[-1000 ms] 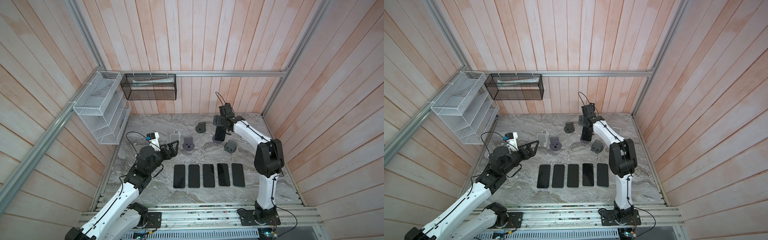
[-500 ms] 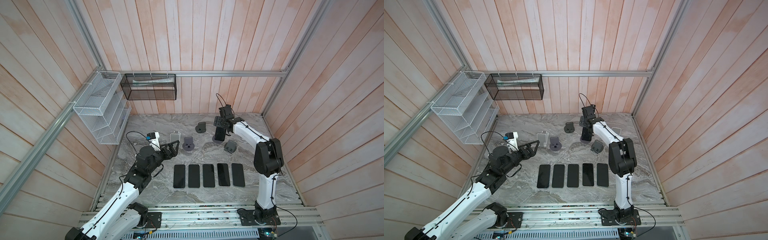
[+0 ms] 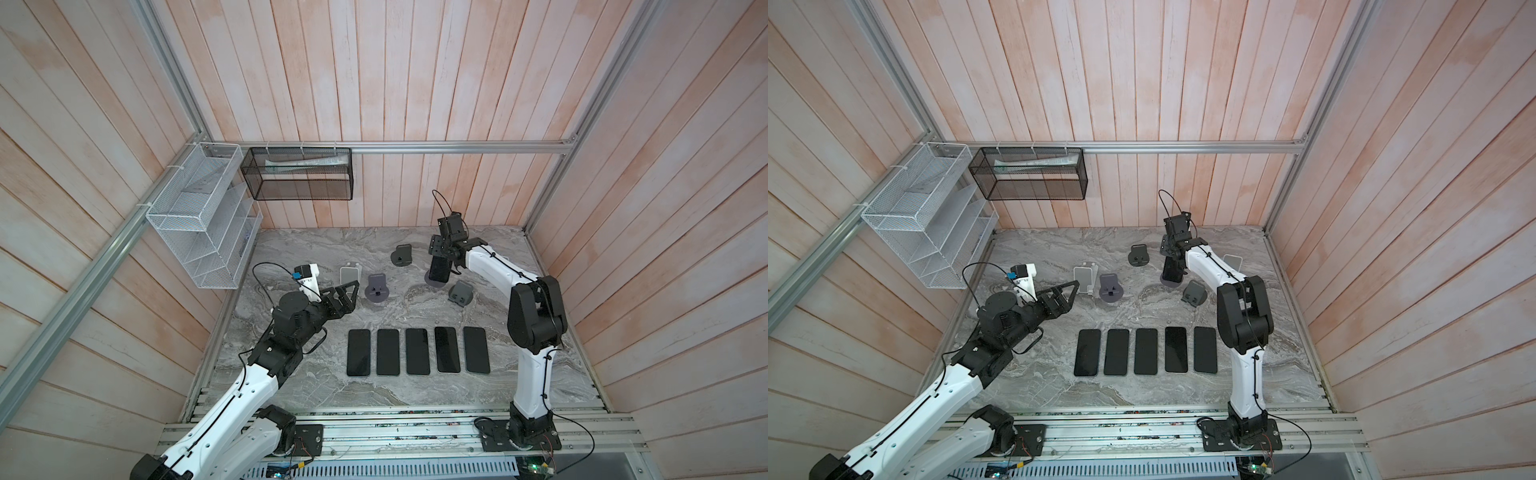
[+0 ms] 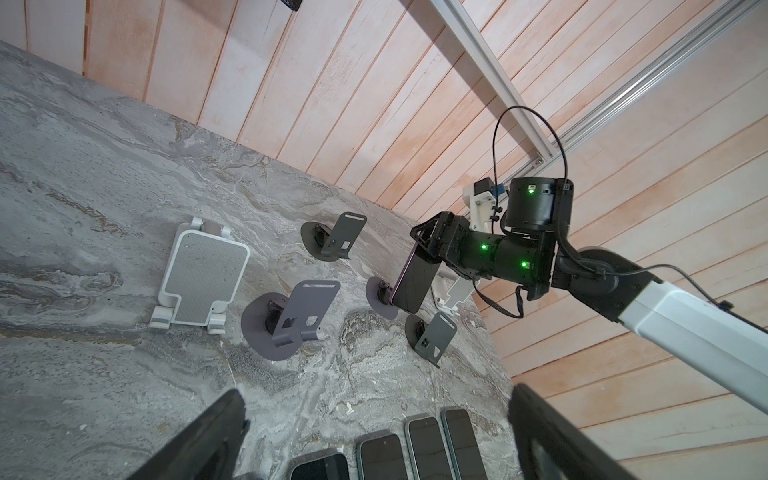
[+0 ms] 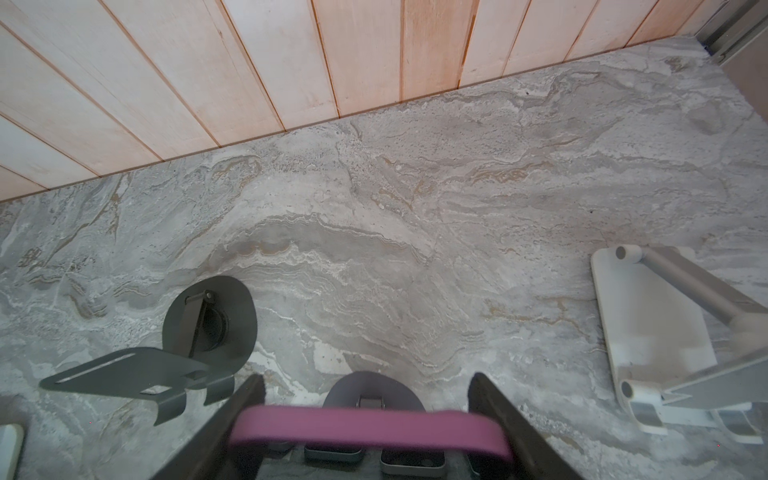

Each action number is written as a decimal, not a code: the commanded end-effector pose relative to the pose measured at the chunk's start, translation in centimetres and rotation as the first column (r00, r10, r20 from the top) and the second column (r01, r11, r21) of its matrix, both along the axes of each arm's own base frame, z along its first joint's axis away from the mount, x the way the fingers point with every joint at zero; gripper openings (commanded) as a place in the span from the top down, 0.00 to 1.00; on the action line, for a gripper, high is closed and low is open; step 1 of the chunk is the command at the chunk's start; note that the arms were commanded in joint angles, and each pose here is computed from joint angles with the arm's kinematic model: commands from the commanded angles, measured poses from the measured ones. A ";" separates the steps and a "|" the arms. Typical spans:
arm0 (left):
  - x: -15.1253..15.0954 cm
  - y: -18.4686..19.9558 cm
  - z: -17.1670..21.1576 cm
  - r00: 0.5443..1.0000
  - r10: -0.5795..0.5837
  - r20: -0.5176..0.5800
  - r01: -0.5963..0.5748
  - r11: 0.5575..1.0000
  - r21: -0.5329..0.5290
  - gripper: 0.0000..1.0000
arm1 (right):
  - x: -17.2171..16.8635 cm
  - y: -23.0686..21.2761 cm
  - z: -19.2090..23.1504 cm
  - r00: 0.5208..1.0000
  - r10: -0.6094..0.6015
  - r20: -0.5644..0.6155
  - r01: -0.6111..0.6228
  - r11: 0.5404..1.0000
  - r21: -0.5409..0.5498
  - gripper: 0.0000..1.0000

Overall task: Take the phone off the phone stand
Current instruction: 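Lift the pink-edged phone off its dark stand toward the robot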

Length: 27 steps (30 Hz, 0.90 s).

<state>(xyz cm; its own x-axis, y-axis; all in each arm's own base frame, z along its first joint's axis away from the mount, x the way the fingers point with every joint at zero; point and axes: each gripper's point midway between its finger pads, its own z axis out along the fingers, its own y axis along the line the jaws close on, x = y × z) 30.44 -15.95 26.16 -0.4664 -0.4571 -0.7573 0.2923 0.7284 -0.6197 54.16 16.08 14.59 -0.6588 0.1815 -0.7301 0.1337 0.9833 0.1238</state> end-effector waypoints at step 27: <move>-0.5 0.2 2.1 0.999 -0.015 0.030 0.015 1.000 0.022 0.00 | -7.1 4.7 10.5 0.964 0.192 0.184 -0.192 0.981 -0.020 0.43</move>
